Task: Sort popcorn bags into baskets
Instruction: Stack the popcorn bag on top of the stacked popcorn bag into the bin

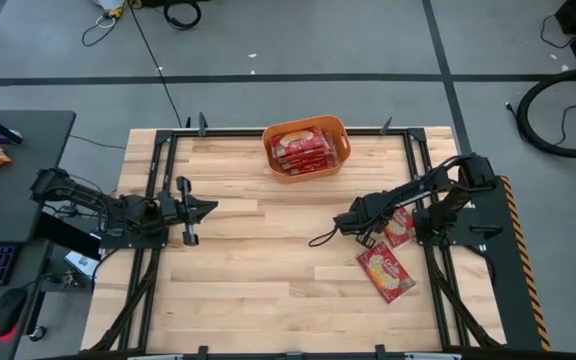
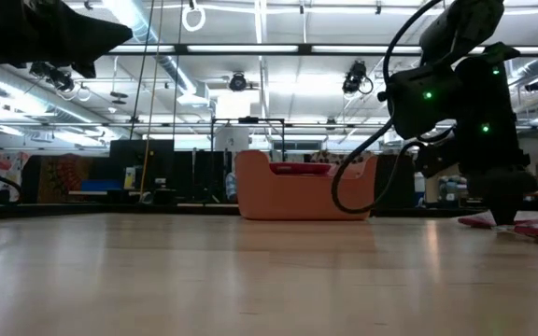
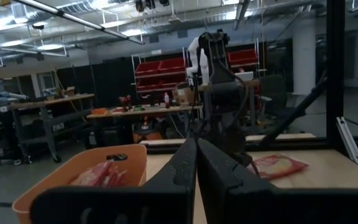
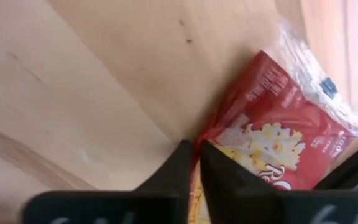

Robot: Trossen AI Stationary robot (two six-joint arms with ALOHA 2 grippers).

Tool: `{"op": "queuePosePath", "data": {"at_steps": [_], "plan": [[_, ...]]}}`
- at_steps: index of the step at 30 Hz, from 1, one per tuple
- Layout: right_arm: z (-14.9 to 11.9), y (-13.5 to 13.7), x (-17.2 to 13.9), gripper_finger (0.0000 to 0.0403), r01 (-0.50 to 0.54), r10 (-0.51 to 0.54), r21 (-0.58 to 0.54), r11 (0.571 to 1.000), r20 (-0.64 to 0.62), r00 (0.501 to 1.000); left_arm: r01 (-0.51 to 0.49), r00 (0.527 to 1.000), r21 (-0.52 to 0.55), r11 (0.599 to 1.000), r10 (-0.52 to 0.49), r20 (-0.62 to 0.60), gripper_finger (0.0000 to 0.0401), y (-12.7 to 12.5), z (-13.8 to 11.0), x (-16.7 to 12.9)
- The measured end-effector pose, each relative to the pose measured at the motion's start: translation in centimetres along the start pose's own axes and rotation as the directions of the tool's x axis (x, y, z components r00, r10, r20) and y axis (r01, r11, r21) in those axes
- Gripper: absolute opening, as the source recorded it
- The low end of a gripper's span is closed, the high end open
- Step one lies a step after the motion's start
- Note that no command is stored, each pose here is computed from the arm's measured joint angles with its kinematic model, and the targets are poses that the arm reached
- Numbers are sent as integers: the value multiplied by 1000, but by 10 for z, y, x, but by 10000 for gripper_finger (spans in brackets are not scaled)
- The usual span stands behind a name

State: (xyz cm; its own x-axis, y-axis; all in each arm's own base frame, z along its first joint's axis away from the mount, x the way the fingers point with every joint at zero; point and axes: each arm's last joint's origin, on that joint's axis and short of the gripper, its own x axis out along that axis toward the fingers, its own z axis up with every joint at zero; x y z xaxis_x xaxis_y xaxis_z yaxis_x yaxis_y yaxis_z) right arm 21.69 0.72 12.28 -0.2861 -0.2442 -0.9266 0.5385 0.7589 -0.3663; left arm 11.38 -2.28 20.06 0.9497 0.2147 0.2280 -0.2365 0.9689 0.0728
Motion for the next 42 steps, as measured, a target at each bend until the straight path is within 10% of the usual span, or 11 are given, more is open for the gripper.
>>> {"op": "queuePosePath", "data": {"at_steps": [17, 29, 42], "plan": [[18, 31, -63, 4, 86, 26, -343, 935, 310, 950, 4, 1000, -4, 1000, -4, -16, 18, 0, -2, 0], [36, 33, -134, 2, 217, 10, -352, 911, 543, 839, 4, 1000, 0, 1000, -4, -17, 18, 0, -2, 0], [41, 48, -91, 118, 66, 69, -259, 964, 481, 874, 4, 1000, -8, 1000, -4, -17, 18, 0, -1, 0]]}}
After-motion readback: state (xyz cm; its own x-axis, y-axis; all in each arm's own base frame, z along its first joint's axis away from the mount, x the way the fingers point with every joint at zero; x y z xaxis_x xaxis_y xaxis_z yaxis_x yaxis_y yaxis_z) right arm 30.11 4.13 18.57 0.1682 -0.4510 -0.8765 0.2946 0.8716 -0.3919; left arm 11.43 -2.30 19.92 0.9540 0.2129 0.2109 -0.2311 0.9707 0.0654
